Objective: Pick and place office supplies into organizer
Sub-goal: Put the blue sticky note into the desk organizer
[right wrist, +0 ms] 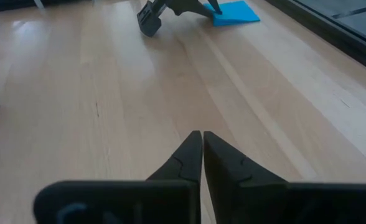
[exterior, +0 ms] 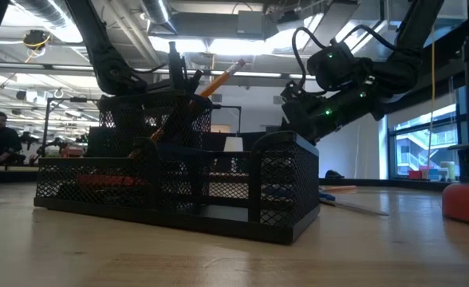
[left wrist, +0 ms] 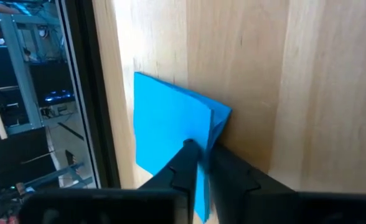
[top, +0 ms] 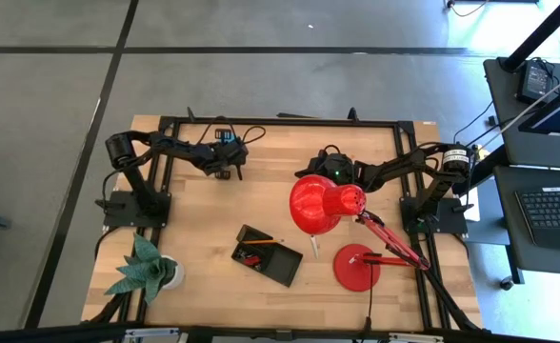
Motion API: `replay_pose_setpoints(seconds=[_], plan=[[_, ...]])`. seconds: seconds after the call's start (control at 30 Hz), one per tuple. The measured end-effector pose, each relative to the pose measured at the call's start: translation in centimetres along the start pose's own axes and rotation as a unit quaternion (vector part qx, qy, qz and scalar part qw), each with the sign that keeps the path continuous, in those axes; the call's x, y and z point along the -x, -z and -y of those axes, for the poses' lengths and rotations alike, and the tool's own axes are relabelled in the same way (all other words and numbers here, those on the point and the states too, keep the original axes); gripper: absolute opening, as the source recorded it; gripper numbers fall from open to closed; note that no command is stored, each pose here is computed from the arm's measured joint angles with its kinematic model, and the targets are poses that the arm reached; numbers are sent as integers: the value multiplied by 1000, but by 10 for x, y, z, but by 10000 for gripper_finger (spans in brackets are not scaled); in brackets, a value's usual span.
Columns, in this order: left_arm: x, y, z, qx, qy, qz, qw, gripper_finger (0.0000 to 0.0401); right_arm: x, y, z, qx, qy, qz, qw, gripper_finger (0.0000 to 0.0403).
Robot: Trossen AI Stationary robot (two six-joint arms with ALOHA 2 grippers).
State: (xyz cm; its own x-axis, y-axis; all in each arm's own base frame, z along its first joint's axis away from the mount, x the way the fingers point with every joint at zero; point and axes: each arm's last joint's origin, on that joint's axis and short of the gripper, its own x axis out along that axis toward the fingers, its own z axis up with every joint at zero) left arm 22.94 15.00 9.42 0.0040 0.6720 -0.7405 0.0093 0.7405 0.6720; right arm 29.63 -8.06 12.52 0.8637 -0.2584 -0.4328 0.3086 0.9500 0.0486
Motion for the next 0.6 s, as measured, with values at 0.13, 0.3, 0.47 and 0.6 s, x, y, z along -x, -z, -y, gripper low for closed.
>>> replay_pose_setpoints(seconds=[0.13, 0.3, 0.47, 0.6], plan=[[1, 0, 1, -1, 3, 2, 1000, 8, 0, 0, 0, 0, 0, -1, 1000, 20], [0, 0, 1, -2, 2, 1, 1000, 6, 0, 0, 0, 0, 0, -1, 1000, 20], [8, -1, -3, 3, -17, 3, 1000, 4, 0, 0, 0, 0, 0, -1, 1000, 20], [26, -1, -10, 7, -35, 23, 999, 3, 0, 0, 0, 0, 0, -2, 1000, 20]])
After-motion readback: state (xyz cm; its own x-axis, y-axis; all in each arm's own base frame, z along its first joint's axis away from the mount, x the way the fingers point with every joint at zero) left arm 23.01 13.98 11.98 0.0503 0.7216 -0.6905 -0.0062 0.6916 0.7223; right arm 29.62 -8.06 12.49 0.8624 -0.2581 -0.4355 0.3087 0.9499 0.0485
